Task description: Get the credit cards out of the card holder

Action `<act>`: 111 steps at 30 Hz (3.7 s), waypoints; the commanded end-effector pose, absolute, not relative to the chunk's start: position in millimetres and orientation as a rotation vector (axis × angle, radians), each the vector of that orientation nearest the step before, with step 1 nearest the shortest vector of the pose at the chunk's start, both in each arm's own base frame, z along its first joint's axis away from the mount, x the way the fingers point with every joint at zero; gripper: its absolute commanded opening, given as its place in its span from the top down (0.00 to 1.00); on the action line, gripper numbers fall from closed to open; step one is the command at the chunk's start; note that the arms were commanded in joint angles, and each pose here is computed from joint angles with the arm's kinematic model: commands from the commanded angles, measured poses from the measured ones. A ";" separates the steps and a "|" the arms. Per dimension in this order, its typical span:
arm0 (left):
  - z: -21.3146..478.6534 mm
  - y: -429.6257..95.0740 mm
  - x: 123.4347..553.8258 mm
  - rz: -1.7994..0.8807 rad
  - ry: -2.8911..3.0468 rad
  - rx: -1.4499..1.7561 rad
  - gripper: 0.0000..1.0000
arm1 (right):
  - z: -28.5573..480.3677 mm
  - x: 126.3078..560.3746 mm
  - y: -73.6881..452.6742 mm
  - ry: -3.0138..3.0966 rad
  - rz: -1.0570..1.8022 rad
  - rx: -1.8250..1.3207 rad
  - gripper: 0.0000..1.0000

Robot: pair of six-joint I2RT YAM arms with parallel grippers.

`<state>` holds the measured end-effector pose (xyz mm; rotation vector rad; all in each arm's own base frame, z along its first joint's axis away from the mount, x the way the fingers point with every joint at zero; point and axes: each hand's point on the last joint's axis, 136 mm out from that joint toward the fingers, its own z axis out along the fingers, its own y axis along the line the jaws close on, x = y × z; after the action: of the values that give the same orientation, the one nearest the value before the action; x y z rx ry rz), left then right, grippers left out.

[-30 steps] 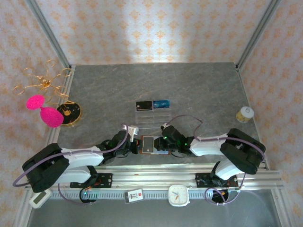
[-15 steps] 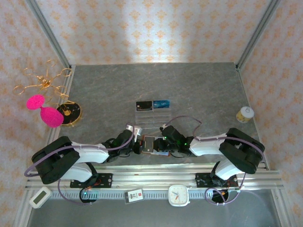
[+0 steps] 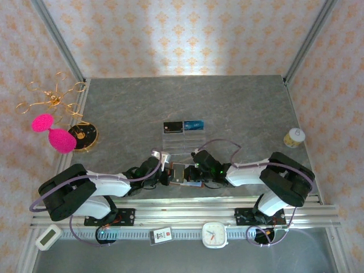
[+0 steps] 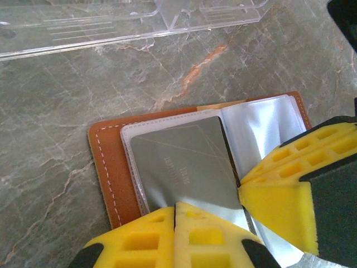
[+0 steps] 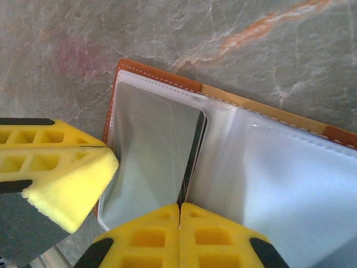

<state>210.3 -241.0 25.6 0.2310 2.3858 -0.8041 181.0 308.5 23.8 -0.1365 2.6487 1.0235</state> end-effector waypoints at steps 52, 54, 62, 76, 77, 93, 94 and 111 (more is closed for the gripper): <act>4.7 -247.7 192.0 -0.841 2.463 0.268 1.00 | 17.2 197.9 263.7 2.628 0.796 -0.013 0.93; 4.5 -245.9 191.4 -0.857 2.461 0.255 1.00 | 14.6 196.8 254.6 2.633 0.784 0.014 0.94; 6.5 -248.9 191.6 -0.889 2.452 0.251 1.00 | 19.1 195.0 233.6 2.611 0.727 0.047 0.95; 56.5 -283.9 222.0 -0.889 2.306 0.340 1.00 | 31.5 191.3 282.7 2.624 0.892 -0.142 1.00; 49.6 -281.6 223.4 -0.869 2.320 0.333 1.00 | 30.3 191.4 283.4 2.630 0.885 -0.147 1.00; 18.3 -262.9 216.6 -0.851 2.399 0.277 1.00 | 19.6 192.4 280.0 2.653 0.954 -0.068 0.75; 17.4 -262.5 215.8 -0.854 2.399 0.277 1.00 | 18.7 192.4 280.5 2.657 0.953 -0.068 0.77; 20.6 -253.4 213.1 -0.898 2.383 0.201 1.00 | 26.9 192.6 247.6 2.625 0.841 0.023 1.00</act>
<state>215.1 -263.8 29.2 0.2234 2.3511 -0.9290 194.1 266.2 33.9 -0.0220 2.6096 0.9274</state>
